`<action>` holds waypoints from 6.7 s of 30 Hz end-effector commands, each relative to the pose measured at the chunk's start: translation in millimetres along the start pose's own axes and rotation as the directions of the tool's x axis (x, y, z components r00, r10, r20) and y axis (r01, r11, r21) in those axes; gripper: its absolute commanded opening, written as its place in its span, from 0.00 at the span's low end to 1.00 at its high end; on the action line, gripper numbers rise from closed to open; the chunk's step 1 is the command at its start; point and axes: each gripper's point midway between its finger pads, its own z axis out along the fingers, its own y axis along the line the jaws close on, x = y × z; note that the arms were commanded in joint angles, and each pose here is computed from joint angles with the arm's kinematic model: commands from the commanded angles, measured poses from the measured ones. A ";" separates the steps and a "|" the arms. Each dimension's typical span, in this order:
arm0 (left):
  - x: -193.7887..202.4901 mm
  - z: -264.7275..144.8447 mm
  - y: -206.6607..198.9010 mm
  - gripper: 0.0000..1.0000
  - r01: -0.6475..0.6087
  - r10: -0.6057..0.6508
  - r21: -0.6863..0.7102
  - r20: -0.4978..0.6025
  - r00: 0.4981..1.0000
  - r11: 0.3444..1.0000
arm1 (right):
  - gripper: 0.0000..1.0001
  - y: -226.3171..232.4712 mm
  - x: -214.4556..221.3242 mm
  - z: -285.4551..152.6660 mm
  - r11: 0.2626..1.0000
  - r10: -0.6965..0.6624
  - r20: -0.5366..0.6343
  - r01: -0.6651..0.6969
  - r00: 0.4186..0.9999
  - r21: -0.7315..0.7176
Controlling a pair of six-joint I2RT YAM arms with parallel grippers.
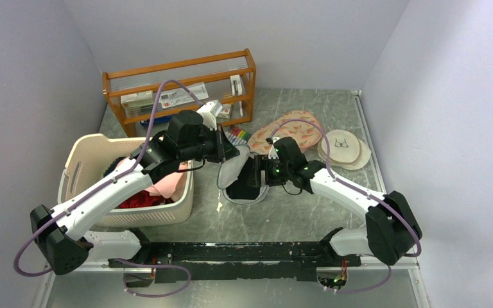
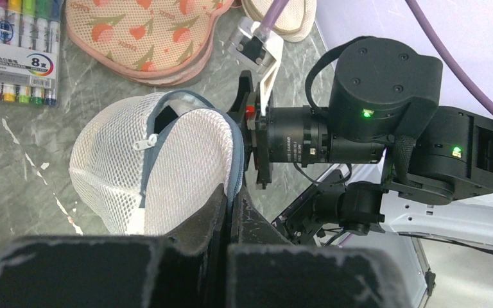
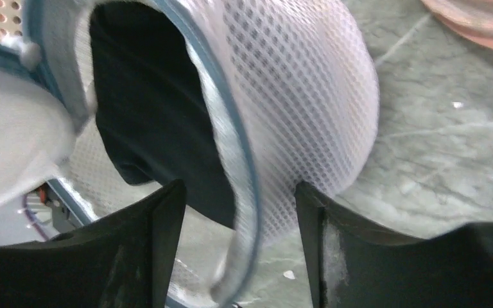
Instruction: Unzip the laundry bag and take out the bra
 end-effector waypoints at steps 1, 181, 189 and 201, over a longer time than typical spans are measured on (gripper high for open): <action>-10.6 -9.8 -12.8 0.07 -0.051 0.050 0.058 0.021 0.999 0.997 | 0.41 -12.9 0.3 -17.3 0.997 -0.024 0.057 0.020 0.998 0.077; -133.0 -208.7 35.9 0.07 -0.230 0.533 -0.758 0.178 0.827 0.610 | 0.00 -32.2 7.3 -73.2 0.990 -0.020 0.240 -0.014 0.971 0.140; -118.1 -243.5 107.0 0.07 -0.136 0.481 -0.935 0.042 0.876 0.329 | 0.00 -30.9 7.3 -70.5 0.991 -0.020 0.230 -0.011 0.973 0.133; -96.1 -269.7 205.0 0.07 -0.139 0.414 -0.990 -0.126 0.902 0.002 | 0.00 -30.7 8.0 -72.7 0.991 -0.030 0.227 -0.001 0.973 0.136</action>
